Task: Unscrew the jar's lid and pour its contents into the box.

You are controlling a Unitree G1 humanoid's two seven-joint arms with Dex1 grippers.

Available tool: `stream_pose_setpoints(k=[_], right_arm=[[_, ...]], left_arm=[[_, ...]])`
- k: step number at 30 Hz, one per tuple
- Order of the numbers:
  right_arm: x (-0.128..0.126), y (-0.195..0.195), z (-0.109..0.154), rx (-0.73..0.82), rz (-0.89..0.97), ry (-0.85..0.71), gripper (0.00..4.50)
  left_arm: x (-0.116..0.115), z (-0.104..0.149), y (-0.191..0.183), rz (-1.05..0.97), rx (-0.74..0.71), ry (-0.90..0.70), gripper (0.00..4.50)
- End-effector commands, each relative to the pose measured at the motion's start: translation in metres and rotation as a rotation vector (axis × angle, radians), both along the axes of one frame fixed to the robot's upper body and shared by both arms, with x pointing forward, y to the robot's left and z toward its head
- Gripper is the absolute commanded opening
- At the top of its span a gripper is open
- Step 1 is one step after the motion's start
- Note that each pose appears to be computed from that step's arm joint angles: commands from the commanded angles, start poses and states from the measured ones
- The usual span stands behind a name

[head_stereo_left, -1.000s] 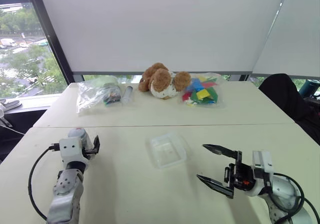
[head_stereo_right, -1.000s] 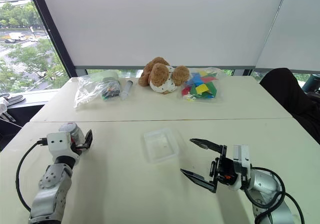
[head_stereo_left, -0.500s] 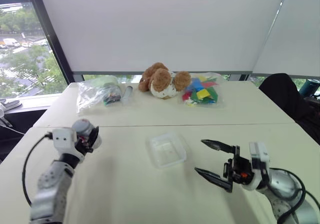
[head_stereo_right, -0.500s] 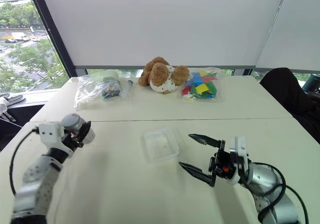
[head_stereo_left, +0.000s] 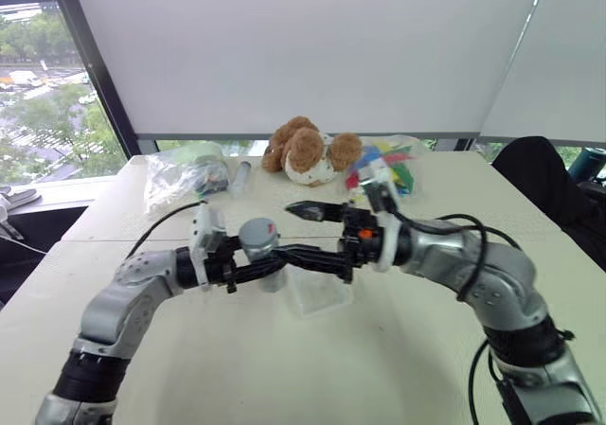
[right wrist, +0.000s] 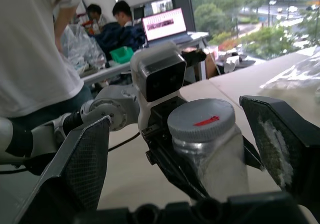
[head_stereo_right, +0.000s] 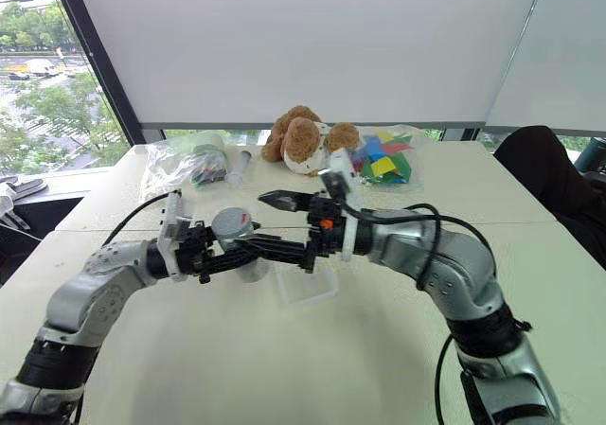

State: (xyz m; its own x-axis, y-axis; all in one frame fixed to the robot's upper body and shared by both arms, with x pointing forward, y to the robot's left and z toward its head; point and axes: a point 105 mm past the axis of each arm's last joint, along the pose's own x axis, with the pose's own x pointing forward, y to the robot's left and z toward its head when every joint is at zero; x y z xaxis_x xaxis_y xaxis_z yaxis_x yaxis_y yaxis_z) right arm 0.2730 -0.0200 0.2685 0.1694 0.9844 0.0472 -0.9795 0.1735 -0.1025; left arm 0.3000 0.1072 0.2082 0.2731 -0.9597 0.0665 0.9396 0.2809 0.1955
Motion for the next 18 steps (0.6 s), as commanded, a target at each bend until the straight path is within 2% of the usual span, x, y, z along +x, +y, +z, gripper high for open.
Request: stream_pose_setpoints(k=[1,13,14,15,17,18], right_arm=[[0.005,0.009,0.006,-0.019,0.000,-0.042,4.50],[0.013,0.022,-0.005,-0.095,0.031,-0.086,4.50],[0.014,0.023,-0.005,-0.095,0.033,-0.087,3.95],[0.014,0.022,-0.005,-0.094,0.035,-0.091,3.62],[0.014,0.022,-0.005,-0.093,0.043,-0.094,2.61],[0.013,0.022,-0.005,-0.092,0.050,-0.096,2.26]], left_arm=[[-0.005,0.004,-0.008,-0.045,0.009,-0.038,2.18],[-0.011,-0.002,-0.015,-0.058,0.023,-0.037,2.18],[-0.011,-0.002,-0.015,-0.060,0.024,-0.038,2.18],[-0.011,-0.002,-0.015,-0.060,0.025,-0.038,2.18],[-0.013,-0.002,-0.016,-0.066,0.029,-0.040,2.18],[-0.013,-0.001,-0.017,-0.072,0.032,-0.042,2.18]])
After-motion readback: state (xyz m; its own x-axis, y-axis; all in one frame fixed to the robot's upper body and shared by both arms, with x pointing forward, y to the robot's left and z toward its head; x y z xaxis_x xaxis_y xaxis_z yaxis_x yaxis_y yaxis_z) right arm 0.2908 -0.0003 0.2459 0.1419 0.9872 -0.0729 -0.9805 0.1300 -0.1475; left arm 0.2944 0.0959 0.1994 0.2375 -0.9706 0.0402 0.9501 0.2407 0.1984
